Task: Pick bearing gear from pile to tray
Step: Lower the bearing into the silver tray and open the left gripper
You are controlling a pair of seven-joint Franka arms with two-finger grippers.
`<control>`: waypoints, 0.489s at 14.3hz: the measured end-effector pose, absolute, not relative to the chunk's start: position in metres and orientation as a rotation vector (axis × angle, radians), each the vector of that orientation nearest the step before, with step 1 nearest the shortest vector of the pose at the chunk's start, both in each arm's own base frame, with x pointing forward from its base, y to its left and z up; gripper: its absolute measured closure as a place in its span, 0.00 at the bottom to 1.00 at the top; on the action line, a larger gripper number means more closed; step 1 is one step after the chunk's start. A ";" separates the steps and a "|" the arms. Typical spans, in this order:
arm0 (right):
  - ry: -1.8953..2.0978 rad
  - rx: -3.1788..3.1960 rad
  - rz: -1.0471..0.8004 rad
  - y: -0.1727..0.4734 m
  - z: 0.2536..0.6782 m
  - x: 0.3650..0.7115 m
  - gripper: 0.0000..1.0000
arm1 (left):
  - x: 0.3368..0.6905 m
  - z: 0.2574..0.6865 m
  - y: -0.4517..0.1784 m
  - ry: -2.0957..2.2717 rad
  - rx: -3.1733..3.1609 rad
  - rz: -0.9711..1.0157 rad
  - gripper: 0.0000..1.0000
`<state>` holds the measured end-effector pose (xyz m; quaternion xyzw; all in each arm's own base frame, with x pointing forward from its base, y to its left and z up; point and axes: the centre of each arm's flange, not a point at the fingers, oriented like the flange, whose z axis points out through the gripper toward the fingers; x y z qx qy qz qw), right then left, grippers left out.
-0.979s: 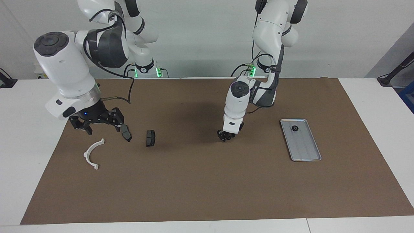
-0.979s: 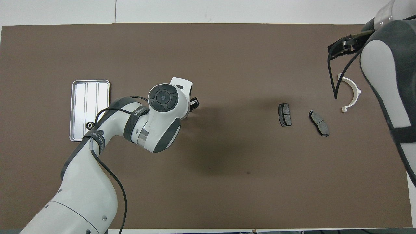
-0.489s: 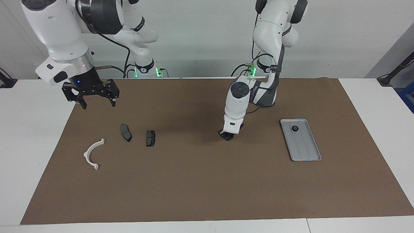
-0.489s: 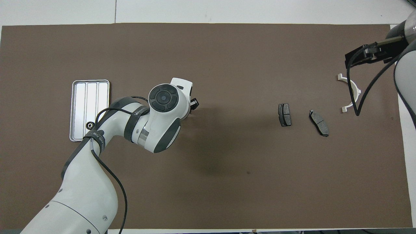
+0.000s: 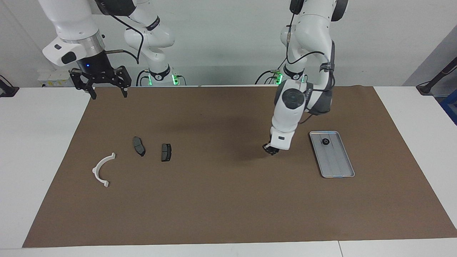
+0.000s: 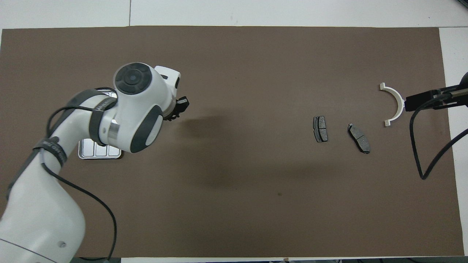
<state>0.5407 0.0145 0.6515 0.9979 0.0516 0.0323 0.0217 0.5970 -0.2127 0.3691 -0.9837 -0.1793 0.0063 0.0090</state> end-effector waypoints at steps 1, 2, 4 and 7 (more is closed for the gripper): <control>0.165 3.095 0.099 0.016 0.652 0.538 0.00 | 0.606 0.376 -0.177 -0.508 -3.083 0.022 0.76; 0.168 3.095 0.095 0.018 0.650 0.537 0.00 | 0.613 0.378 -0.142 -0.449 -3.093 0.025 0.76; 0.170 3.106 0.086 0.019 0.647 0.537 0.00 | 0.619 0.371 -0.085 -0.331 -3.107 0.049 0.76; 0.165 3.123 0.083 0.019 0.646 0.537 0.00 | 0.622 0.360 -0.030 -0.167 -3.126 0.052 0.76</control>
